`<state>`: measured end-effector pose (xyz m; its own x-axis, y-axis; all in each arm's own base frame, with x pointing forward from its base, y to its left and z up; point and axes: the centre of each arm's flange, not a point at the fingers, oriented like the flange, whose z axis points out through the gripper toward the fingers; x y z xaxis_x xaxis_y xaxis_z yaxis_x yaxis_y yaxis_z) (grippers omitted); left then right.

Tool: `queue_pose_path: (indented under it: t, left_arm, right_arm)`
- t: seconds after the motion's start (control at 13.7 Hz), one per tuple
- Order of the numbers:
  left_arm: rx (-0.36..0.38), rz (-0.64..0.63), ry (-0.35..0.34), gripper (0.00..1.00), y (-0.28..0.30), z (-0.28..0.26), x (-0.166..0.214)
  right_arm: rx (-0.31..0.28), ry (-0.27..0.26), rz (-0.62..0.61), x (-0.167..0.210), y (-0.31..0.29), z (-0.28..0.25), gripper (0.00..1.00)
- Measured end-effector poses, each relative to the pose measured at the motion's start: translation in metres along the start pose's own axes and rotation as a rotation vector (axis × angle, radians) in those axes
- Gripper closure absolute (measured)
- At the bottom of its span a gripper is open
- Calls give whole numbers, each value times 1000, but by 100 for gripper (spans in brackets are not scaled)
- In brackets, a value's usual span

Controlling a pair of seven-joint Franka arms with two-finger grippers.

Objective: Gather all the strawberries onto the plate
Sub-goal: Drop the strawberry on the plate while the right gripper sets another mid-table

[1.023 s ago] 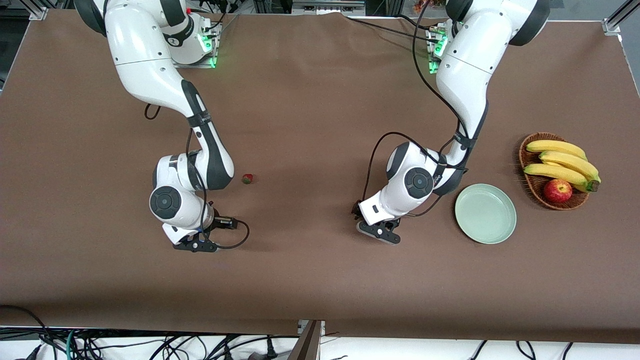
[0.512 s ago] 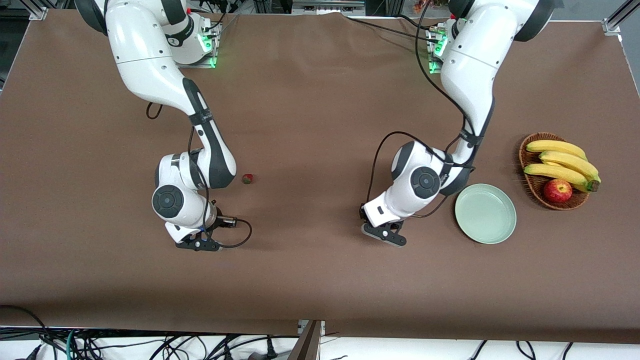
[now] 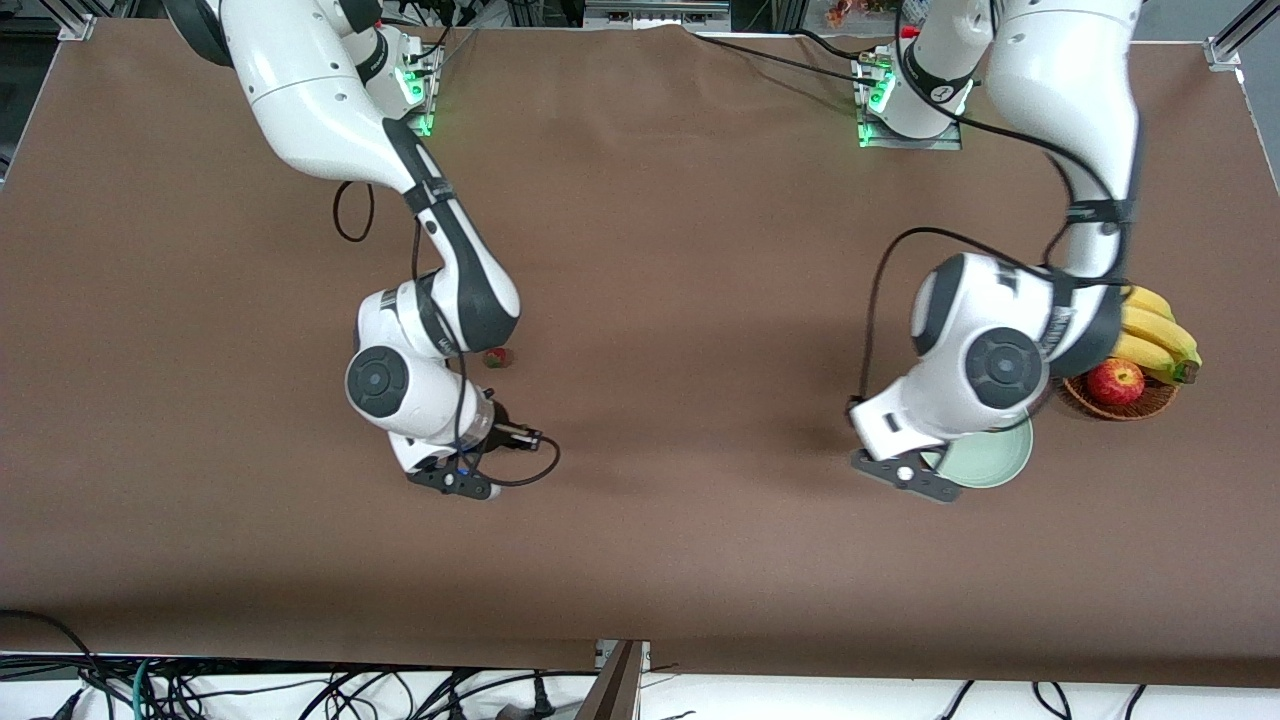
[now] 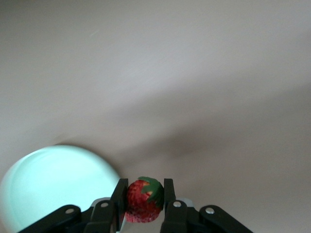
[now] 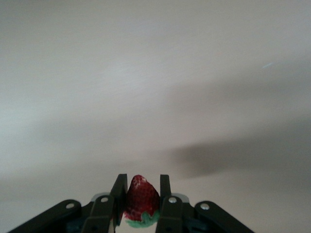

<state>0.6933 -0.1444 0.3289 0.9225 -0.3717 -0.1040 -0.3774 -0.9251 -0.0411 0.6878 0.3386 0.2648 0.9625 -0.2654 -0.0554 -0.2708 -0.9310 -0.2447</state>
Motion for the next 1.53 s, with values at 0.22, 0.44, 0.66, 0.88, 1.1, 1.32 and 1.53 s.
queue_pose_path:
  t: [0.22, 0.44, 0.66, 0.88, 1.1, 1.32, 1.53]
  left_arm:
    - [-11, 56, -71, 66, -88, 22, -30]
    - [-50, 90, -131, 66, -133, 62, -53]
    - [-54, 97, -145, 66, -134, 100, -51]
    - [-37, 106, -110, 66, -131, 131, -49]
    - [-35, 116, -102, 66, -127, 159, -56]
    - [-34, 128, -95, 41, -121, 157, -53]
    - [-48, 147, -80, 11, -106, 110, -45]
  right_arm:
    - [116, 14, 105, -38, -62, -5, 69]
    - [218, 56, 193, -107, -129, 29, 69]
    - [313, 91, 248, -173, -168, 85, 69]
    - [376, 120, 277, -211, -178, 126, 66]
    - [372, 146, 277, -221, -180, 136, 49]
    - [368, 166, 275, -214, -177, 134, 47]
    - [316, 180, 277, -192, -170, 123, 47]
